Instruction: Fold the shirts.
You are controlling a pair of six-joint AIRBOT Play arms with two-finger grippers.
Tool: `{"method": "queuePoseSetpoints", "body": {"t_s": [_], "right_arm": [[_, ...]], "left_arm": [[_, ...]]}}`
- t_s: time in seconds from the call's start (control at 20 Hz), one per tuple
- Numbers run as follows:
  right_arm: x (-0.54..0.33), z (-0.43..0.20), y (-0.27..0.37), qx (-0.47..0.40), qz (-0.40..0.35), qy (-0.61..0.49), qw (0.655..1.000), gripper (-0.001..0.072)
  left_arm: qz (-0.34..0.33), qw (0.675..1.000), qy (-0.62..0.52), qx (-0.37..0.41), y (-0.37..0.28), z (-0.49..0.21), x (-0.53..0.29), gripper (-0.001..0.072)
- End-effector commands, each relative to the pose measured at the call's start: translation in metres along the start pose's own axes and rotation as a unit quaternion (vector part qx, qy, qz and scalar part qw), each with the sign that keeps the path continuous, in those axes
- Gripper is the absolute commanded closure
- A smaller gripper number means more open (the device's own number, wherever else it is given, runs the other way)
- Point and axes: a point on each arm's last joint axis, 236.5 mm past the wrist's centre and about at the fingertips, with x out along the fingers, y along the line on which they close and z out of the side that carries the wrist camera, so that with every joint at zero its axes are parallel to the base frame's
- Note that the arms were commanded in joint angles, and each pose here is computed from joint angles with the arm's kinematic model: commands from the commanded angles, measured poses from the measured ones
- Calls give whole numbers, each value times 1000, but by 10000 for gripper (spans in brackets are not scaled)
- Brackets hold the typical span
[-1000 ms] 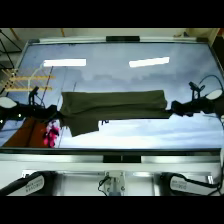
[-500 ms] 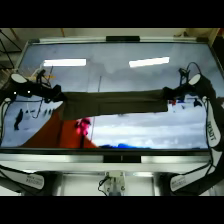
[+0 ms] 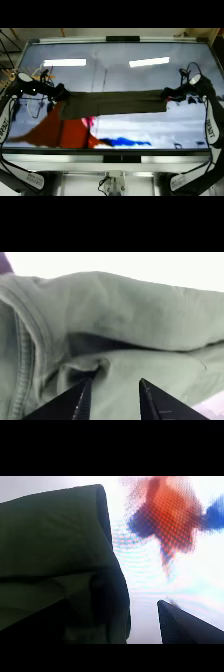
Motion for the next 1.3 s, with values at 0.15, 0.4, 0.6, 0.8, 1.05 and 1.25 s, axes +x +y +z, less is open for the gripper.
{"method": "queuePoseSetpoints", "body": {"t_s": [0.15,0.4,0.6,0.8,1.05,1.25], "right_arm": [[25,-50,31,39,97,111,988,50],[13,-47,49,25,128,104,986,588],[-50,-25,72,-13,133,42,990,588],[-140,-35,118,-26,169,14,985,587],[-237,-69,157,-54,179,-28,982,587],[-283,-100,176,-70,184,-46,979,587]], "left_arm": [[-12,999,-7,39,-26,-2,-20,314],[-31,997,-21,62,-58,-2,-31,380],[-77,993,16,93,-119,-33,1,670],[-86,985,53,137,-186,-94,75,669],[-157,979,34,123,-275,-148,152,670],[-204,975,60,64,-304,-191,199,670]]}}
